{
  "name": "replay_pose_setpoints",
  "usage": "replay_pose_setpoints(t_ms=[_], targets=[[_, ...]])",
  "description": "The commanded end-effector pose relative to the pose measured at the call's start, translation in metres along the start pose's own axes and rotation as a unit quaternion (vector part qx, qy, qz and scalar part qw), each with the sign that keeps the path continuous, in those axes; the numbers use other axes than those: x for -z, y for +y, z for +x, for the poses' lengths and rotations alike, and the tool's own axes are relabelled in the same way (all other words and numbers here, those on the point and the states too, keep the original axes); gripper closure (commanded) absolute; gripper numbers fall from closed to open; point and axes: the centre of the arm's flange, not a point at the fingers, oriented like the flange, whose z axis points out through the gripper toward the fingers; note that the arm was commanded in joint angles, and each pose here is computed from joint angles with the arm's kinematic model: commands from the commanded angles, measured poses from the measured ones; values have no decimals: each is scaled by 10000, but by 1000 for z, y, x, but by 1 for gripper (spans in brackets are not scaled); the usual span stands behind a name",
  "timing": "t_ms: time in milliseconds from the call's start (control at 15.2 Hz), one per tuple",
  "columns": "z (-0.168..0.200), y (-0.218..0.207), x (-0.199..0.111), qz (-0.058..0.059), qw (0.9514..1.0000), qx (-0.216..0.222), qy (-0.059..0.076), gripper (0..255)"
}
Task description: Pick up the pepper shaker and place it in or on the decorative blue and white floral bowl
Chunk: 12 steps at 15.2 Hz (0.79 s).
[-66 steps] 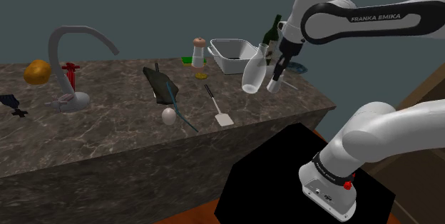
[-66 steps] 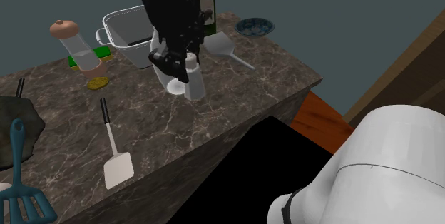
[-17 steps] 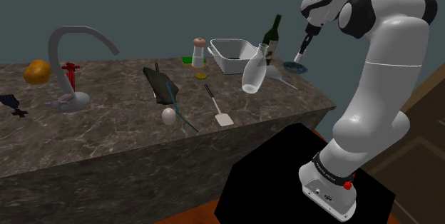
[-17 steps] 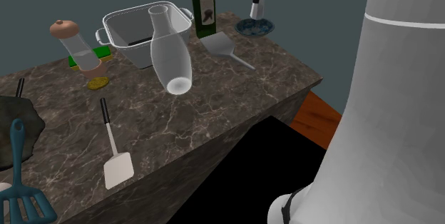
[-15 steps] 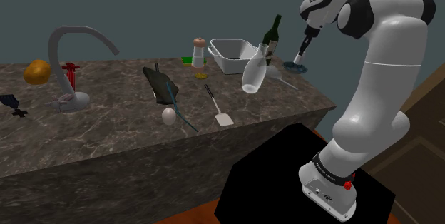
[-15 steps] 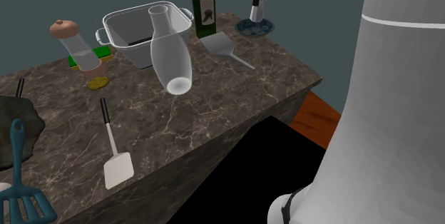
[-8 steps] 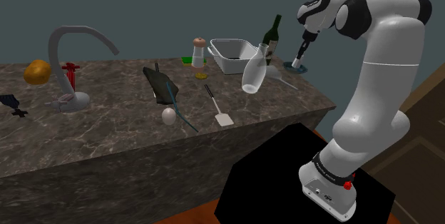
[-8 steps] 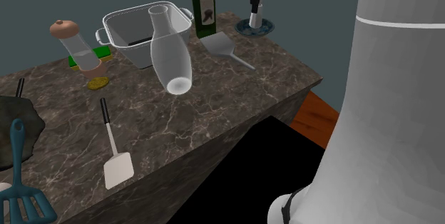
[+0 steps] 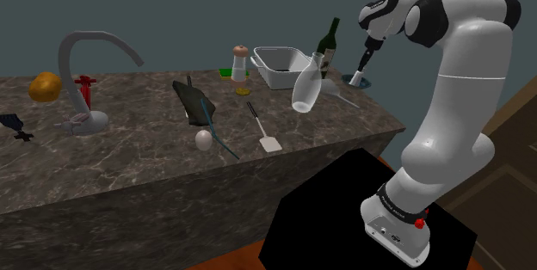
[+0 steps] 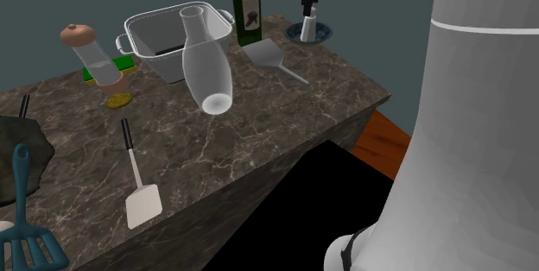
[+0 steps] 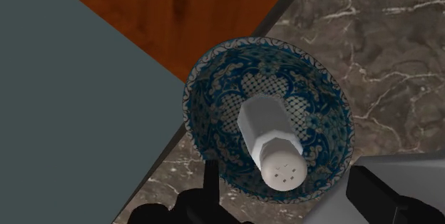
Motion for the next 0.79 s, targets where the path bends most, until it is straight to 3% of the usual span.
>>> replay_pose_setpoints(t_ms=[0,132,396,726], targets=[[0,0,0,0,10000,0,0,0],[0,0,0,0,10000,0,0,0],[0,0,50,0,10000,0,0,0],[0,0,50,0,10000,0,0,0]])
